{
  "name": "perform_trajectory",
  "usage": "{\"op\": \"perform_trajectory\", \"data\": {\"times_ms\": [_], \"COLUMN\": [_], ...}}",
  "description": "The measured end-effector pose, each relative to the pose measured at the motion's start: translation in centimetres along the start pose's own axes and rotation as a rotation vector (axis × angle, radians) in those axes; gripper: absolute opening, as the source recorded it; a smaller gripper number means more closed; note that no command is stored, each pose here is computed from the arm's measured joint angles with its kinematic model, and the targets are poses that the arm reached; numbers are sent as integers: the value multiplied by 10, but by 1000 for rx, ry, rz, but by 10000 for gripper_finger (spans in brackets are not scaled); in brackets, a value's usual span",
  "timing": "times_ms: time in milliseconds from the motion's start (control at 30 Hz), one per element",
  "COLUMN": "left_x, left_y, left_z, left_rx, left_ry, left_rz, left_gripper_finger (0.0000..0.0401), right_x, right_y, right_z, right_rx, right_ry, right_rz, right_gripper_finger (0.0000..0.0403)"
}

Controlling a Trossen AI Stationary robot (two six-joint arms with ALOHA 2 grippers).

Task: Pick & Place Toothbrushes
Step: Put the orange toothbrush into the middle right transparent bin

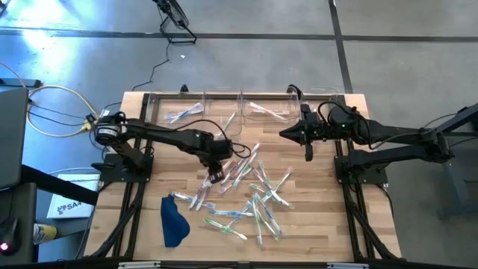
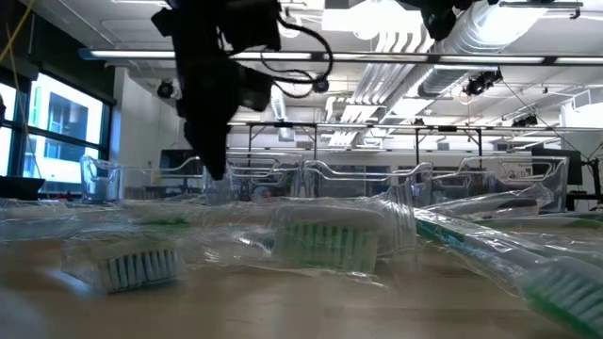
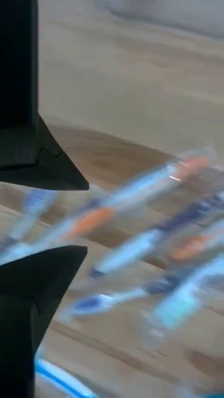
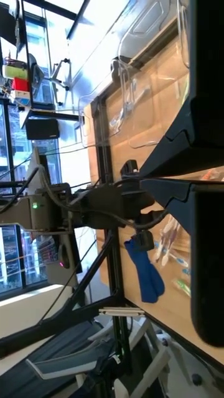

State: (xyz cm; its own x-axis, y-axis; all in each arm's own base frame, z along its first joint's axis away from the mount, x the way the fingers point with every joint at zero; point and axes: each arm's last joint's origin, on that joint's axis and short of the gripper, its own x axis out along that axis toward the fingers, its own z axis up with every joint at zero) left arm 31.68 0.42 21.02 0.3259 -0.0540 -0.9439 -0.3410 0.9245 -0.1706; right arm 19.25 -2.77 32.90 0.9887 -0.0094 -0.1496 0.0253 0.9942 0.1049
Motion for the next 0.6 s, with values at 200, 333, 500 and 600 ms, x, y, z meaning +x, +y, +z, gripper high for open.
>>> {"op": "perform_trajectory", "data": {"times_ms": [200, 333, 500, 600], "left_x": [11, 16, 23, 27], "left_y": [1, 1, 1, -2], "left_z": [-4, -5, -6, -3], "left_rx": [-61, -66, -68, -63], "left_ry": [85, 115, 135, 123], "left_rz": [-7, -27, -20, -26], "left_gripper_finger": [150, 150, 150, 150], "right_x": [0, 0, 0, 0], "right_y": [0, 0, 0, 0], "right_z": [0, -1, -2, -2], "right_rx": [1, 2, 4, 6], "right_ry": [3, 12, 17, 17], "right_rz": [0, -1, -2, -1], "right_gripper_finger": [9, 9, 9, 9]}}
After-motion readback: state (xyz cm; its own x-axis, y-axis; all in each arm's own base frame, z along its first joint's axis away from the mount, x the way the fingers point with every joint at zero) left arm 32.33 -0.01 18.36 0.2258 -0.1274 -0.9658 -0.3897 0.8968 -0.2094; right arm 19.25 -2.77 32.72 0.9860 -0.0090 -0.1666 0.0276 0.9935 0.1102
